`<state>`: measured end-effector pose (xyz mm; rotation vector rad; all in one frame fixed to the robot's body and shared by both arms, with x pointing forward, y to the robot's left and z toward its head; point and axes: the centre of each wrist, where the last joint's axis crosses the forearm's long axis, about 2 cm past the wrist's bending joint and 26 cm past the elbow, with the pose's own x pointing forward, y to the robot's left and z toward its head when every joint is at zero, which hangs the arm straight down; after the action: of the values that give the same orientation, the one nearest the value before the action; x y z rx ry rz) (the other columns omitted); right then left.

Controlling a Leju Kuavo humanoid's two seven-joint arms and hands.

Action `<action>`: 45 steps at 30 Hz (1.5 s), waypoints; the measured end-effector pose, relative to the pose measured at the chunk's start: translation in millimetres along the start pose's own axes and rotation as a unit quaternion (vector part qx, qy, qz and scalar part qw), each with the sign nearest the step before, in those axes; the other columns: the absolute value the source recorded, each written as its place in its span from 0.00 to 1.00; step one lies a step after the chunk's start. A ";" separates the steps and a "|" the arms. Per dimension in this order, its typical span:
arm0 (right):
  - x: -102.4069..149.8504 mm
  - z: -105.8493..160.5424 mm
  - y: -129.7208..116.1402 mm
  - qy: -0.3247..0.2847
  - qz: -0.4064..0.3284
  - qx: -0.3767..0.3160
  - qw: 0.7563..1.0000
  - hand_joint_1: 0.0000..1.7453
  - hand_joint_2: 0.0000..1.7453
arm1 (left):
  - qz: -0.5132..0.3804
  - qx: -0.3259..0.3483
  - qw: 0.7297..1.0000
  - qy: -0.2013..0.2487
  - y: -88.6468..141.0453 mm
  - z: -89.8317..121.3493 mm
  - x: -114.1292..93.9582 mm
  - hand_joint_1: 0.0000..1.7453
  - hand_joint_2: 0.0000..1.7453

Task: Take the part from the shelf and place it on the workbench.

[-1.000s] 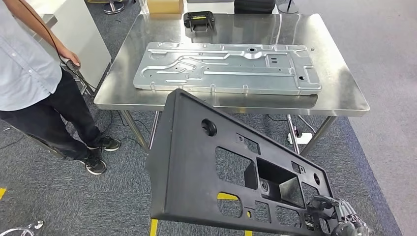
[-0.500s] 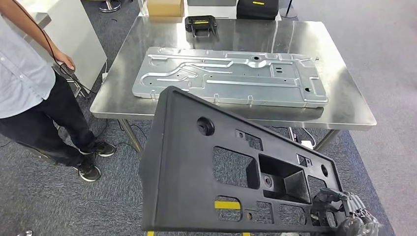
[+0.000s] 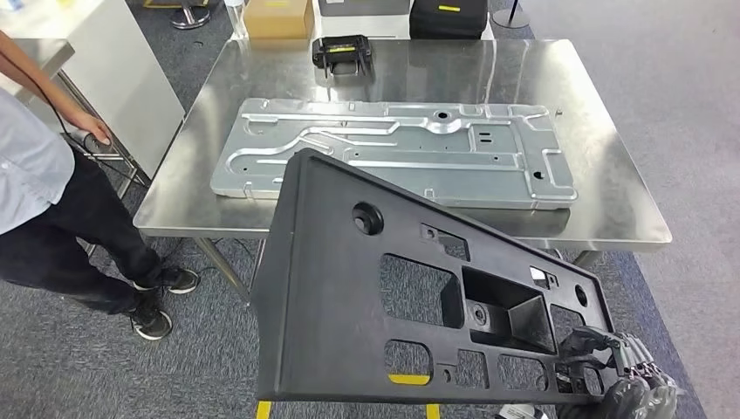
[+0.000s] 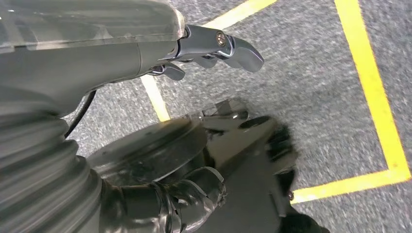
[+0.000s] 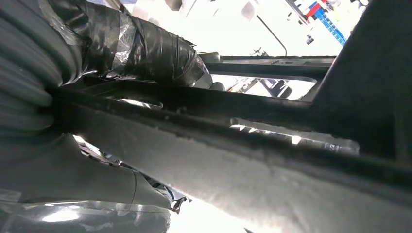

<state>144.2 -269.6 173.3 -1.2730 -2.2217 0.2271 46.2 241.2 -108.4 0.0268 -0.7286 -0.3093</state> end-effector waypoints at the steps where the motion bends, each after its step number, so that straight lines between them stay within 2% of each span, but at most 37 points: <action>1: -0.1 -0.2 0.0 0.000 0.000 0.000 1.000 1.00 1.00 | -0.001 0.000 1.000 0.000 -0.1 0.3 -0.4 0.00 1.00; 11: -1.4 -1.1 0.4 0.001 0.000 0.000 1.000 1.00 1.00 | -0.002 -0.002 1.000 0.005 -0.7 3.6 -5.2 0.00 1.00; 29: -3.5 -1.2 0.8 0.001 0.000 0.003 1.000 1.00 1.00 | -0.003 -0.003 1.000 -0.002 -1.0 0.4 -0.3 0.00 1.00; 36: -3.6 -1.0 1.0 0.000 0.000 0.003 1.000 1.00 1.00 | -0.021 0.021 0.999 0.017 -0.4 1.2 -1.2 0.00 1.00; 45: -3.9 -1.0 1.2 -0.002 0.000 0.002 1.000 1.00 1.00 | -0.025 0.021 0.999 0.015 -1.6 0.3 0.7 0.00 1.00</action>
<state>147.2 -272.3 172.1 -1.2703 -2.2241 0.2346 46.1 239.5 -108.0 0.0888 -0.7047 -0.3403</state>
